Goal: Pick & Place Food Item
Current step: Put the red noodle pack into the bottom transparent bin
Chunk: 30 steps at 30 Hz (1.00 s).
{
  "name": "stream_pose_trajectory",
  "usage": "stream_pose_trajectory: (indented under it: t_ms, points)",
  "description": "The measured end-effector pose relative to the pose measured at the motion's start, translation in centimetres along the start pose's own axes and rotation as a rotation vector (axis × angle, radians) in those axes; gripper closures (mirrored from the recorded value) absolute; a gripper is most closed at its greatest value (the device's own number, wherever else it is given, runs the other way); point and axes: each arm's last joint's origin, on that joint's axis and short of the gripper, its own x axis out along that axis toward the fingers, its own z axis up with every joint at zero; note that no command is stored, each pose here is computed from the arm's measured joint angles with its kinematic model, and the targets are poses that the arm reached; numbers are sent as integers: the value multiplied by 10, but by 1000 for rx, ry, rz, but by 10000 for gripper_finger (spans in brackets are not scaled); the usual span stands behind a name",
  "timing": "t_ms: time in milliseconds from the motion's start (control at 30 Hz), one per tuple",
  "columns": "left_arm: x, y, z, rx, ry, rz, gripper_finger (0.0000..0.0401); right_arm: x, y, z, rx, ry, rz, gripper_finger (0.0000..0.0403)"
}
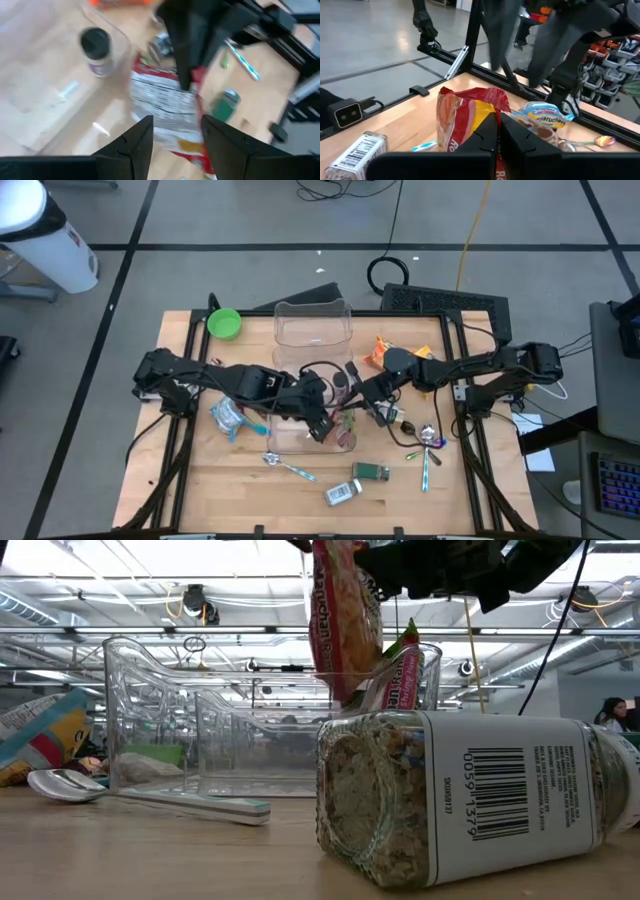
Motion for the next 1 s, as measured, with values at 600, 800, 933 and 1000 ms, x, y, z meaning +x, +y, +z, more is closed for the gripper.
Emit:
stream_pose_trajectory:
  t_ms: [600,800,933,1000]
  points:
    - [4,2,3,49,-25,27,229,-9,-14,2,-22,-18,-109,403]
    - [21,8,6,85,36,53,229,-10,-16,5,-35,-41,-117,403]
    - [22,17,9,75,60,94,229,-11,-17,4,-31,-37,-121,403]
    - [23,20,10,68,70,109,229,-11,-17,4,-28,-33,-121,403]
